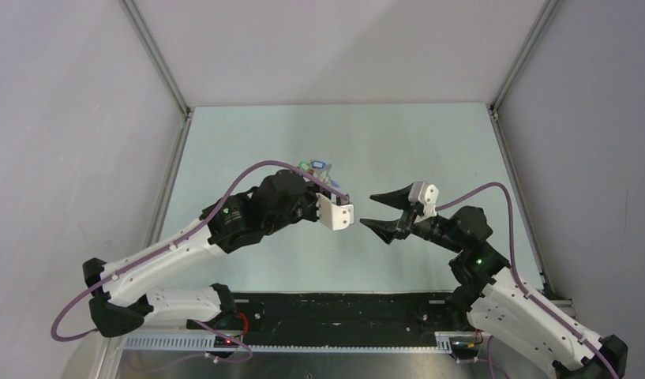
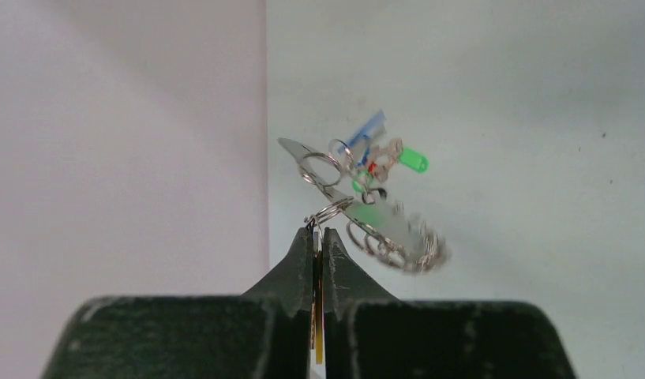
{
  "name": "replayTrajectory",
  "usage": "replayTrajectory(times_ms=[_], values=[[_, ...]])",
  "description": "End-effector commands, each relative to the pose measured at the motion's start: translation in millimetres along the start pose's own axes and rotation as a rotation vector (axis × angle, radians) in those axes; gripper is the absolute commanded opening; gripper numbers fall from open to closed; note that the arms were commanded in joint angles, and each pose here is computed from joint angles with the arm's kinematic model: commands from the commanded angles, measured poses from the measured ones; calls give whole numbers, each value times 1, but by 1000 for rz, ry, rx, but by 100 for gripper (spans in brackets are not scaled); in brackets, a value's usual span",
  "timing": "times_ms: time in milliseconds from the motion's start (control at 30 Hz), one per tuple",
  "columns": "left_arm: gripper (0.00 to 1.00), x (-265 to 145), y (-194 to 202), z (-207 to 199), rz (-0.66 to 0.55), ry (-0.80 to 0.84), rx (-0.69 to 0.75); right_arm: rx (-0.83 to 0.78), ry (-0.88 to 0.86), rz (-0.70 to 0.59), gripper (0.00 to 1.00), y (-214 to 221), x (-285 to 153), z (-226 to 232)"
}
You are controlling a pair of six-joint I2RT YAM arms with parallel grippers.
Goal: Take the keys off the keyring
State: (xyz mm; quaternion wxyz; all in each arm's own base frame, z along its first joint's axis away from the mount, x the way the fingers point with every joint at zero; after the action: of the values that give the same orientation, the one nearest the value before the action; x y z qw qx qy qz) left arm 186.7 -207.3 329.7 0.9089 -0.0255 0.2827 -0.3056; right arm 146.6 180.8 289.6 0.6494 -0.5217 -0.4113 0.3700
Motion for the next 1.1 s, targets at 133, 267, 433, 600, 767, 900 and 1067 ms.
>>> replayTrajectory(times_ms=[133, 267, 433, 600, 767, 900, 1067], values=[[0, -6, -27, 22, -227, -79, -24, -108, -35, -76, 61, -12, 9, -3], [0, -8, -33, 24, -273, -68, -65, -120, -104, -98, 52, -13, 15, 2], [0, -10, -41, 25, -327, -50, -120, -138, -196, -136, 42, -17, 24, 10], [0, -16, -44, 22, -357, -45, -130, -154, -226, -167, 37, -17, 35, 11], [0, -24, -42, 20, -370, -57, -133, -151, -251, -191, 34, -17, 44, 13], [0, -29, -42, 21, -379, -66, -147, -140, -256, -202, 33, -17, 51, 15], [0, -33, -43, 19, -397, -66, -146, -131, -257, -212, 33, -20, 59, 19]])
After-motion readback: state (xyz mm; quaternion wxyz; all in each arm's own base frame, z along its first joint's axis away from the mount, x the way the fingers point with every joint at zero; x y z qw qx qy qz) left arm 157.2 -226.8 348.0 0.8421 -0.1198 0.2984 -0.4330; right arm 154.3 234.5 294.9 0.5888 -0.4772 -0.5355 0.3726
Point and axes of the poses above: each gripper's point midway between its finger pads, its own x axis out along the fingers, its own z axis along the line the jaws close on, y = z × x, the point moved 7 cm from there along -x, back along the fingers, and after that the axes turned 12 degrees about x, right-handed, at the moved point
